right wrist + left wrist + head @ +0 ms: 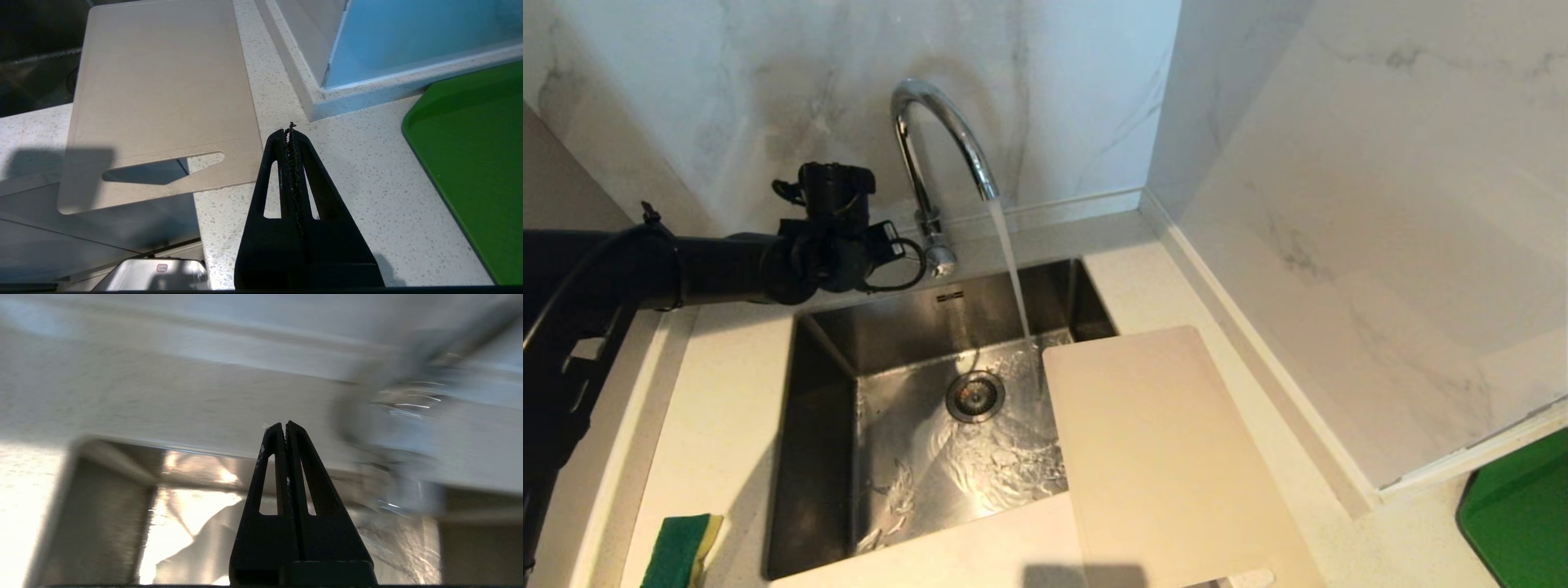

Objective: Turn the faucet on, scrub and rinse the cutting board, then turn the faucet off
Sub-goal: Turn on the tap, then pick up the cleaning cloth

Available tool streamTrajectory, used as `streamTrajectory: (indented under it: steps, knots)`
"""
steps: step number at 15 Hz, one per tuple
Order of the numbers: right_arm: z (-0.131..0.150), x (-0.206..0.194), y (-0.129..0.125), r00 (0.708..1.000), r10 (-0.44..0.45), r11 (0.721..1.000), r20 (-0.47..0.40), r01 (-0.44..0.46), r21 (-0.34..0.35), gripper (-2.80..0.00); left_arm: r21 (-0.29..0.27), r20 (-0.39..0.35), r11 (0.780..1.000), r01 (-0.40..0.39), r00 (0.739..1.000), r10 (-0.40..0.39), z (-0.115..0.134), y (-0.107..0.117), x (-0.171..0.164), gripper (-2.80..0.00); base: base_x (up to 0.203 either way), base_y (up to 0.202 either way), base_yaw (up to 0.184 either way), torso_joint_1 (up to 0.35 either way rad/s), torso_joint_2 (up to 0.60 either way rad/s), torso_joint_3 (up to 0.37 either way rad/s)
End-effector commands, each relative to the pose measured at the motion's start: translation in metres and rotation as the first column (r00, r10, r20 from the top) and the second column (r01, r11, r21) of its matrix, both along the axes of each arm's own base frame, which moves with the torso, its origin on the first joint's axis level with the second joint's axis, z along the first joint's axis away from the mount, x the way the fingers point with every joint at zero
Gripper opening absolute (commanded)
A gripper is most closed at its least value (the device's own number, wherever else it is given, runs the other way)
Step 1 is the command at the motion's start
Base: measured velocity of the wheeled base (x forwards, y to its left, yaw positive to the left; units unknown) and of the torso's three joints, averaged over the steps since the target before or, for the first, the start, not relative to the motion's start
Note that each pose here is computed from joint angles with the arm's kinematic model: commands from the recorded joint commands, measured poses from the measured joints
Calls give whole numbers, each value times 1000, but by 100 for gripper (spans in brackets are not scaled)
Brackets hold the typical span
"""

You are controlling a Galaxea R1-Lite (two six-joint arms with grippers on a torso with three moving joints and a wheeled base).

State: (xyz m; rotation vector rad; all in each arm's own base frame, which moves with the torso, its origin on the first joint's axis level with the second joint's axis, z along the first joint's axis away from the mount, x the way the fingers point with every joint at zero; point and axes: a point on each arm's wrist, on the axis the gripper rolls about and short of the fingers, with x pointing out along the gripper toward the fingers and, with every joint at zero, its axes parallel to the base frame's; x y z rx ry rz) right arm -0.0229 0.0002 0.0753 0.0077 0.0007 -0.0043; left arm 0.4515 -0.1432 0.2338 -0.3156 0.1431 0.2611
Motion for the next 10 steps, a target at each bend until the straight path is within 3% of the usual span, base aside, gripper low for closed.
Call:
streamTrajectory:
  steps: [1, 7, 10]
  knots:
    - [0, 0, 0, 1000, 0, 1000, -1, 0, 0, -280, -22, 51, 1000, -4, 999, 5, 31, 7, -17, -280, 0, 0, 0, 0, 0, 0]
    - [0, 0, 0, 1000, 1, 1000, 0, -1, 0, -280, -23, 34, 999, 33, 999, -33, 70, 24, -58, -280, 0, 0, 0, 0, 0, 0]
    - [0, 0, 0, 1000, 1, 1000, -1, -1, 0, -280, -18, -52, 988, 152, 987, -153, 76, 37, -92, -280, 0, 0, 0, 0, 0, 0]
